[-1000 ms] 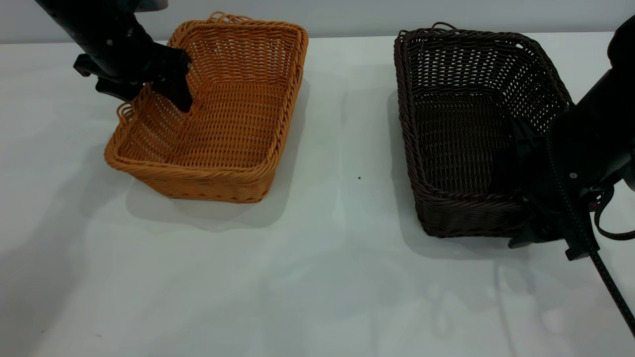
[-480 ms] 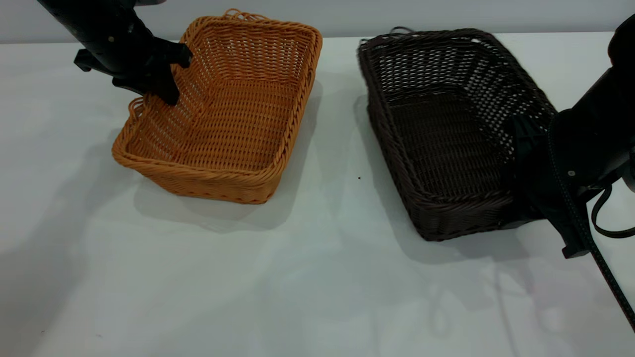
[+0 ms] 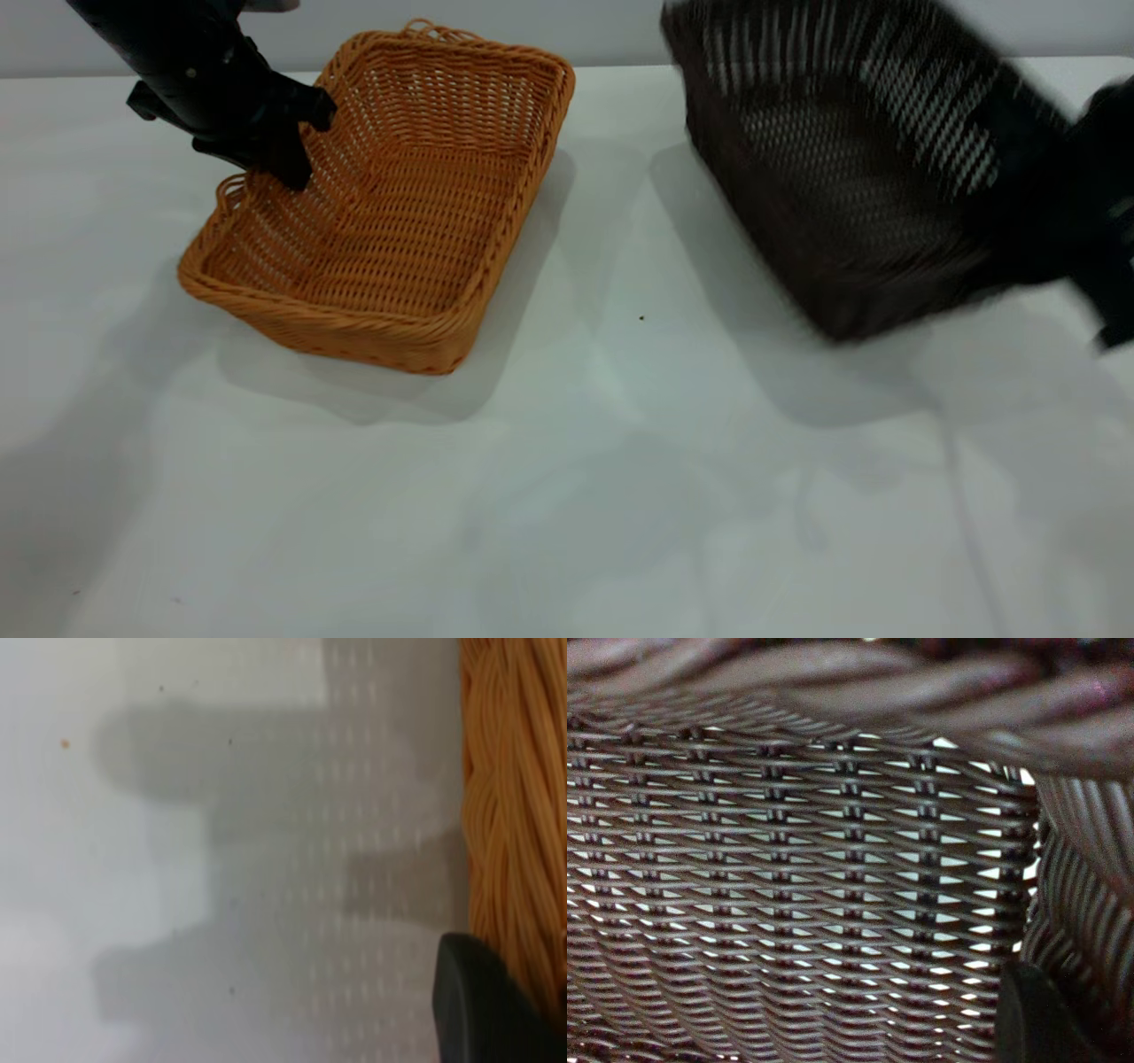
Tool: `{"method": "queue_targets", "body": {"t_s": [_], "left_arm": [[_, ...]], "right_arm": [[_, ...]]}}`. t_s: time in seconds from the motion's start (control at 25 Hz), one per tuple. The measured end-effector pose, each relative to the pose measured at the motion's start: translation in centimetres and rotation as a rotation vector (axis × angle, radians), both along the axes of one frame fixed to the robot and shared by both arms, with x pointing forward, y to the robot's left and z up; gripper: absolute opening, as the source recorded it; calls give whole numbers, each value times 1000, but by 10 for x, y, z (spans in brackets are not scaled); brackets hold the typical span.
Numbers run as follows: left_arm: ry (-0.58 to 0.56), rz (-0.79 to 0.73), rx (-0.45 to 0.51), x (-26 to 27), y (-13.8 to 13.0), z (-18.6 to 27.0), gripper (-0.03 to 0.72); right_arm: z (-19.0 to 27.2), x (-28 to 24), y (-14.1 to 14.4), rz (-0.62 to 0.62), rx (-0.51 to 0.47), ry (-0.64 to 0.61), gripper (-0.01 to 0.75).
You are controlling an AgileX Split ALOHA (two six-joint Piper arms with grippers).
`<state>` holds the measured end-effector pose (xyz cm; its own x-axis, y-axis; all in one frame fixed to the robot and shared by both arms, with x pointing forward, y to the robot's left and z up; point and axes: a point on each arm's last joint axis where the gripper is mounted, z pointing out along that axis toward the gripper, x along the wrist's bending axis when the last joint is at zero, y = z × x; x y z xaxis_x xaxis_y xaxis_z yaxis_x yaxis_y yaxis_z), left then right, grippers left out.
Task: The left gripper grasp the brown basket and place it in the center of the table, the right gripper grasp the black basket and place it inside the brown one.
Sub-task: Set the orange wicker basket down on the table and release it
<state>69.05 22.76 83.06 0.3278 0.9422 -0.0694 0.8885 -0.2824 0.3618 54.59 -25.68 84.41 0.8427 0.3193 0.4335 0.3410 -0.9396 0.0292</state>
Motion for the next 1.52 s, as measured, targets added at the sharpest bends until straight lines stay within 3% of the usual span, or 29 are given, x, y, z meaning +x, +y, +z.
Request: {"method": "queue_targets", "body": {"t_s": [0.12, 0.24, 0.36, 0.56, 0.76, 1.12, 1.32, 1.44, 1.52], "left_arm": [[-34, -151, 47, -1, -9, 0, 88], [-86, -417, 123, -5, -31, 1, 88], [-147, -707, 198, -12, -62, 1, 88], [-263, -1105, 296, -32, -121, 2, 88], [-352, -1283, 352, -45, -157, 4, 88], [-333, -1260, 313, -49, -161, -1, 118], [-338, -1246, 288, -51, -165, 10, 283], [-377, -1231, 285, -50, -166, 30, 411], [-395, -1227, 277, -52, -166, 52, 456]], "right_arm": [[30, 18, -20, 194, 30, -133, 94], [58, 31, -30, 419, 140, -221, 93], [79, 37, -36, 637, 190, -217, 93], [102, 45, -42, 878, 141, -172, 93], [111, 50, -46, 907, 111, -178, 93], [112, 49, -78, 822, 108, -180, 92], [112, 49, -80, 815, 110, -181, 92], [112, 49, -79, 814, 117, -181, 92], [113, 48, -79, 808, 128, -185, 92]]}}
